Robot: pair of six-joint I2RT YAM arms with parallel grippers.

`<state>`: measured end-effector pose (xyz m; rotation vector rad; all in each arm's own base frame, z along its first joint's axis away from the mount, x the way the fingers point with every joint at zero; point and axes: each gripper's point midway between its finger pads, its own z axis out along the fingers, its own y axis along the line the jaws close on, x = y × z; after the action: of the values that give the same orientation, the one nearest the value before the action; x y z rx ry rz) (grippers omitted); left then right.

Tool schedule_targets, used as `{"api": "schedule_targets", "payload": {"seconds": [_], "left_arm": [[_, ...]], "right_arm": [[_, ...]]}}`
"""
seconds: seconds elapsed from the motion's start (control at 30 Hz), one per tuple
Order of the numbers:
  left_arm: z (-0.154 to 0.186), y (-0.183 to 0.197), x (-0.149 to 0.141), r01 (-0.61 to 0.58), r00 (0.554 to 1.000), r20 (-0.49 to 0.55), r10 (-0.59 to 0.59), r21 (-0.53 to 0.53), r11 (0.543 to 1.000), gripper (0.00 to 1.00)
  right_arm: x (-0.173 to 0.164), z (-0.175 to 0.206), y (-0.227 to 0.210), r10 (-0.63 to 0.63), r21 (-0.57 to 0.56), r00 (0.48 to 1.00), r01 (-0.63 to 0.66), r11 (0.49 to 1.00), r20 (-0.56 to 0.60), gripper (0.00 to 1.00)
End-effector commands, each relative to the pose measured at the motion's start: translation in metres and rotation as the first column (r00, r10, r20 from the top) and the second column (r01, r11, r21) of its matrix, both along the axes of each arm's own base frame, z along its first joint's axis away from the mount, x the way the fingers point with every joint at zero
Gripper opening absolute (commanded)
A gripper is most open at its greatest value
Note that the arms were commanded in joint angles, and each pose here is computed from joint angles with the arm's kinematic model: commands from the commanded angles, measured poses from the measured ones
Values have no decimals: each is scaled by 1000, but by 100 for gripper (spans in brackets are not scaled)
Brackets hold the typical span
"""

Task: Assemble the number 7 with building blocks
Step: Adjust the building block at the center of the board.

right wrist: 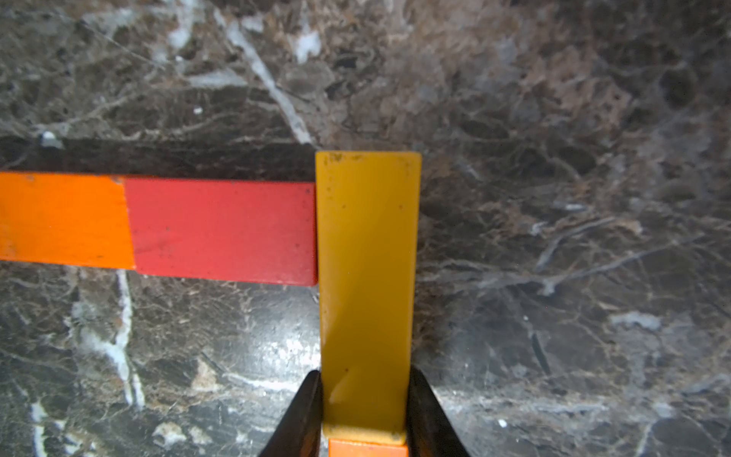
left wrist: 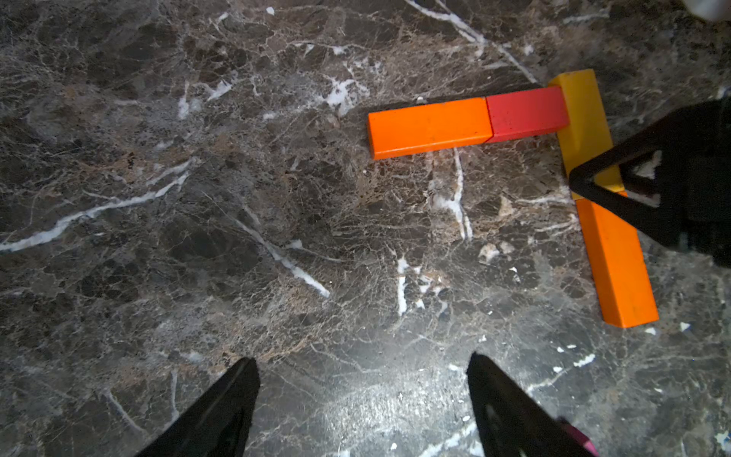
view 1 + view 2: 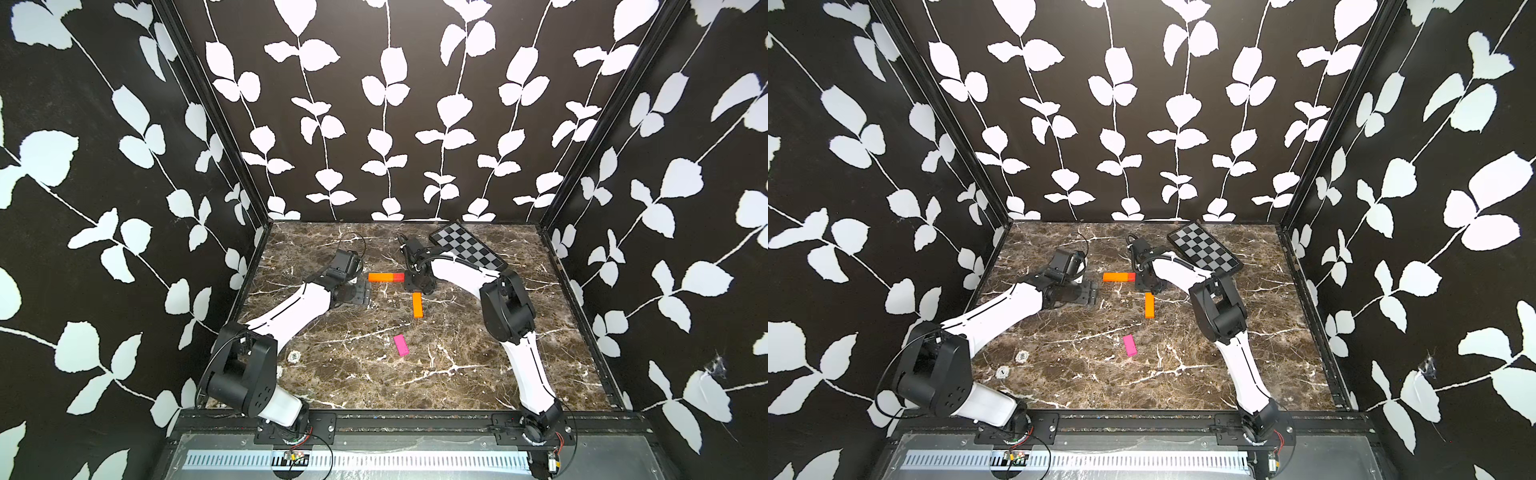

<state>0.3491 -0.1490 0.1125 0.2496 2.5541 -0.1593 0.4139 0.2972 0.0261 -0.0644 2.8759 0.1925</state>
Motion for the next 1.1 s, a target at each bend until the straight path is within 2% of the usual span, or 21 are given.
{"api": "schedule_targets", "payload": {"seconds": [0.0, 0.33, 0.53, 0.57, 0.6, 0.67, 0.7, 0.73, 1.0, 1.07], "left_arm": [[2, 2, 3, -4, 1000, 15, 4, 4, 1000, 85], [3, 2, 3, -3, 1000, 16, 3, 3, 1000, 85], [2, 2, 3, 0, 1000, 14, 0, 3, 1000, 86], [3, 2, 3, 2, 1000, 15, -2, 3, 1000, 86], [3, 1, 3, 8, 1000, 17, -8, 5, 1000, 86], [4, 1, 3, 19, 1000, 20, -19, 9, 1000, 86], [4, 1, 2, 27, 999, 19, -27, 13, 1000, 86], [4, 0, 2, 41, 999, 21, -41, 16, 999, 86], [1, -23, -13, 163, 986, -10, -164, -52, 985, 84], [-1, -26, -20, 157, 987, -25, -158, -55, 986, 84]], "right_arm": [[-22, -13, -4, 7, -36, 997, -10, 999, -71, 33], [-23, -14, -5, 4, -41, 997, -7, 999, -73, 35], [-22, -11, -6, 1, -46, 998, -4, 999, -61, 50], [-21, -9, -6, 1, -44, 999, -4, 999, -54, 53], [-19, -7, -6, 0, -43, 999, -2, 999, -45, 64], [-16, -2, -5, 0, -31, 1000, 0, 1000, -20, 69], [-14, 2, -5, -3, -26, 1000, 3, 1000, -4, 81], [-12, 6, -6, -8, -22, 1000, 8, 1000, 17, 99], [-6, 53, -23, -59, -6, 984, 61, 998, 170, 99], [-8, 68, -27, -61, 13, 975, 59, 998, 216, 99]]}}
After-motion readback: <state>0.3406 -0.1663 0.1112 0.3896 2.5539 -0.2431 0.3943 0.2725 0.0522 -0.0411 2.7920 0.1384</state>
